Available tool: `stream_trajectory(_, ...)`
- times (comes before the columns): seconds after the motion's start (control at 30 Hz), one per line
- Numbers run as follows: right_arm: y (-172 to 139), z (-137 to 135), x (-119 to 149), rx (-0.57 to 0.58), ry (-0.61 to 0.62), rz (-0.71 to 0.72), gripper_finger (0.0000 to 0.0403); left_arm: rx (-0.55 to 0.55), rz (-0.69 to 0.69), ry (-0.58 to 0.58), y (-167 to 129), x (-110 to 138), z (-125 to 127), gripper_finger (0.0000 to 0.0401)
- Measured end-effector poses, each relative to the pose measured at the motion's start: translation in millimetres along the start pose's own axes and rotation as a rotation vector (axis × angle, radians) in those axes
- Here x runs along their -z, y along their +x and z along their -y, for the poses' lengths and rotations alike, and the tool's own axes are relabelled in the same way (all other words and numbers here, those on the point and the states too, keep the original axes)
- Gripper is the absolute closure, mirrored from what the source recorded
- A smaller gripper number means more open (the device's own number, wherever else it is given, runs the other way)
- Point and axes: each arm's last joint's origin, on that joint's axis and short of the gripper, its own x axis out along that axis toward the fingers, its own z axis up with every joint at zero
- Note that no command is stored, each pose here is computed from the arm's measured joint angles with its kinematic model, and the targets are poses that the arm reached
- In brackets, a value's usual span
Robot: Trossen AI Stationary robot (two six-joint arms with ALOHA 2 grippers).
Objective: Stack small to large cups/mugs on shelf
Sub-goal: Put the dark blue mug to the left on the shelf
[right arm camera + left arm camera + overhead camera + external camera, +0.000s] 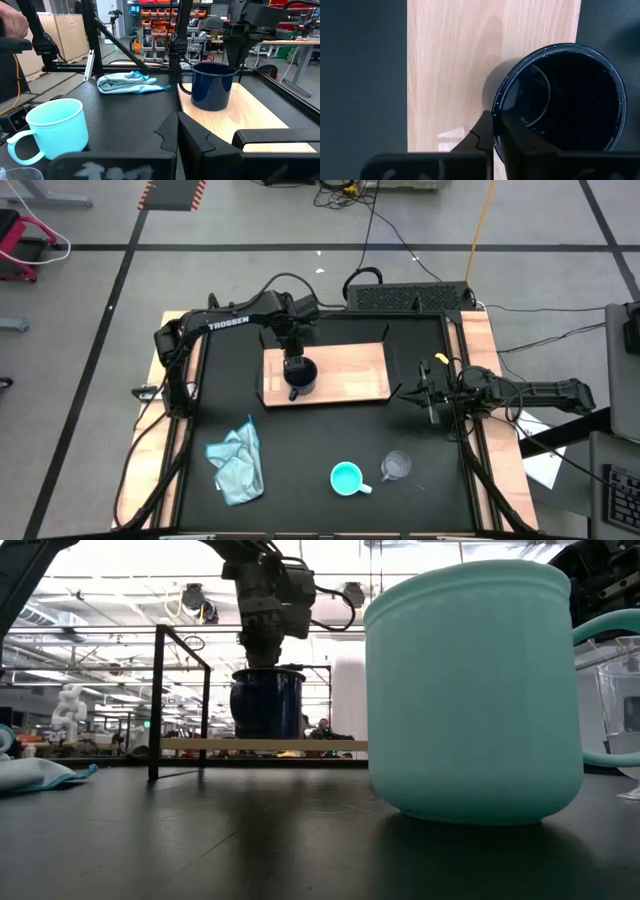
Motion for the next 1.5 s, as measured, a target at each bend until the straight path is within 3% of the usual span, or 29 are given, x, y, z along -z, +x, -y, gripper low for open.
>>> stream_trajectory(0.9,0,0,0,0.000,0.012,-0.001,0.0403,-0.050,-0.049,-0.195,0,5,-1,0.0393)
stream_trajectory(1.2,0,0,0,0.000,0.011,-0.002,0.0403,-0.119,-0.086,-0.239,-8,12,3,0.0393)
stream_trajectory(1.5,0,0,0,0.000,0.010,-0.005,0.0403,-0.116,-0.113,-0.243,-8,13,11,0.0393)
